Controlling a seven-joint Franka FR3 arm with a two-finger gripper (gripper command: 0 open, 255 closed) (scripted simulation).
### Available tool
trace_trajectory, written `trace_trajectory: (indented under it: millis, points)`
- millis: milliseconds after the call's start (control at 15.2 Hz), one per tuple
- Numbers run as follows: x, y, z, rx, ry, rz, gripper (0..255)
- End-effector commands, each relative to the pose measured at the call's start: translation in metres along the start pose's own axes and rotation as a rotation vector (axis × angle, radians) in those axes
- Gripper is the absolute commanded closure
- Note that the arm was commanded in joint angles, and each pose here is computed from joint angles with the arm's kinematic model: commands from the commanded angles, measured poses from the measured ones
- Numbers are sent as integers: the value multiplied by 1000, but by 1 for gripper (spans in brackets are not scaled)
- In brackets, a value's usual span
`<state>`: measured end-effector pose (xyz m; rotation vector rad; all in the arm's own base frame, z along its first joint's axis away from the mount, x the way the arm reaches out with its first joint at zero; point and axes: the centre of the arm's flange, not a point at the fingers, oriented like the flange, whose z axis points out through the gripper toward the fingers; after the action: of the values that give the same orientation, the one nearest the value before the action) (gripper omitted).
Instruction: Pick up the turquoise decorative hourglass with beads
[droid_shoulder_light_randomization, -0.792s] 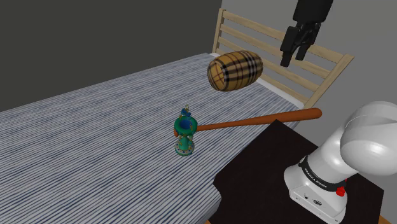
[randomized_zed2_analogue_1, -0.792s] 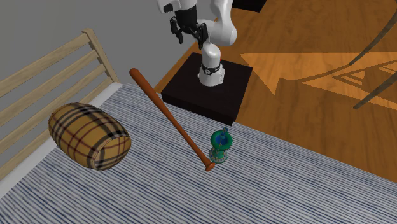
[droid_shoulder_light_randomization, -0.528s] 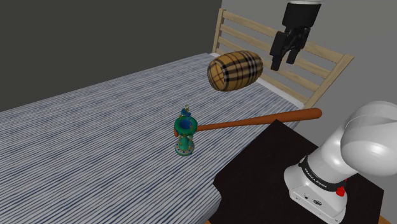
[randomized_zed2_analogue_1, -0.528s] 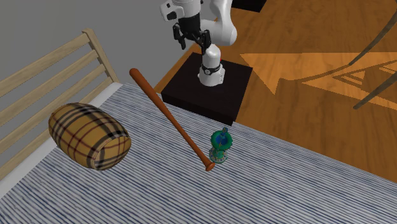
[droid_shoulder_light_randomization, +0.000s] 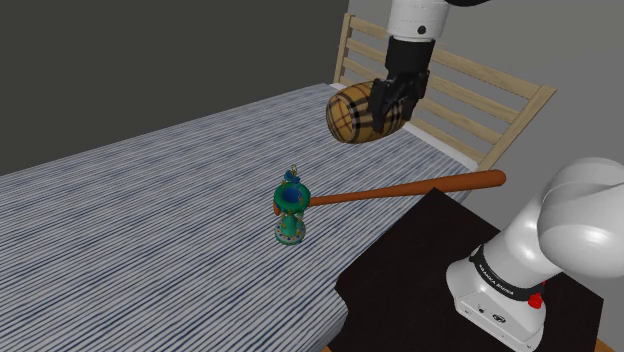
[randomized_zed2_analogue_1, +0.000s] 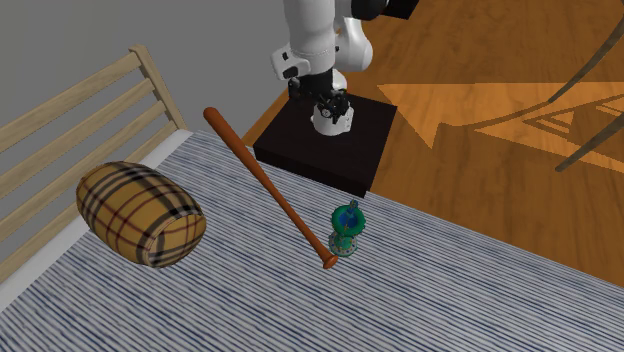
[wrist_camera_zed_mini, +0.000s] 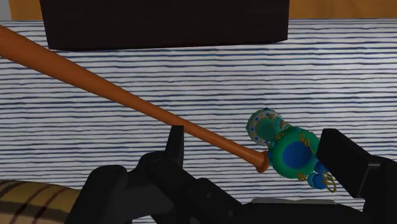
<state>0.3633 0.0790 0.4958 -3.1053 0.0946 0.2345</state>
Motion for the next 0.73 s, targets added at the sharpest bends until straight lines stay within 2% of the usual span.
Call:
trace_trajectory:
  millis: [0,660]
  points:
    - [12,-19,13,0,5,-2,0]
    - [84,-110,73,-2,20,-14,0]
